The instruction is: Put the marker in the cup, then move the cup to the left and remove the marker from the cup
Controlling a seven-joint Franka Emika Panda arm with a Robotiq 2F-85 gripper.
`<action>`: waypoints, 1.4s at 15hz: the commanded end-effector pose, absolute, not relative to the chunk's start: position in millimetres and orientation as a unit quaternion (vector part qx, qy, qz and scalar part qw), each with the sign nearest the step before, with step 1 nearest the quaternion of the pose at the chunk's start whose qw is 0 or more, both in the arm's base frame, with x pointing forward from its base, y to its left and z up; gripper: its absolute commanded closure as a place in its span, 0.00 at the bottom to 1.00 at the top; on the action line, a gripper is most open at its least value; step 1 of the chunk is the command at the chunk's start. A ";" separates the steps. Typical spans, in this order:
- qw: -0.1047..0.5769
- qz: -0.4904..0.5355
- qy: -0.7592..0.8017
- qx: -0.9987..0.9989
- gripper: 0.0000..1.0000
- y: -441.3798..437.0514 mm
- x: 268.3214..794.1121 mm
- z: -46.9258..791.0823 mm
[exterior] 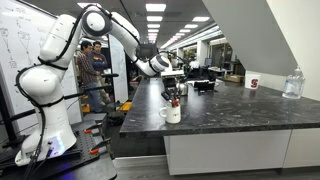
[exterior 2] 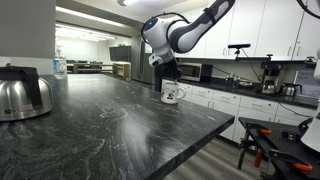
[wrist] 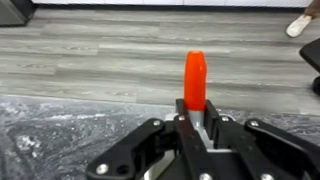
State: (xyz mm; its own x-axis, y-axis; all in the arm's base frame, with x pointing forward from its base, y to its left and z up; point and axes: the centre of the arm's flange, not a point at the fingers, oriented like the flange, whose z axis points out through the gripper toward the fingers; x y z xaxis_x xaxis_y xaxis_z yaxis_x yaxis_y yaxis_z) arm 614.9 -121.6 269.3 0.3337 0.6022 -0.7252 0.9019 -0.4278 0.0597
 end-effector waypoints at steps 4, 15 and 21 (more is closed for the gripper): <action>0.250 -0.284 0.489 0.786 0.53 -107.9 624.0 270.1; 0.123 -0.144 0.431 0.882 0.00 -100.8 601.2 339.7; 0.062 -0.076 0.310 0.946 0.00 -149.8 573.7 368.8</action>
State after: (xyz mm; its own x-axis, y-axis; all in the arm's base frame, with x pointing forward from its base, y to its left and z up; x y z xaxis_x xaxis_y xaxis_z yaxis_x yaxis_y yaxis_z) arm 590.5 -134.9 361.8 0.7084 0.6522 -0.2698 0.6871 -0.7247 0.0525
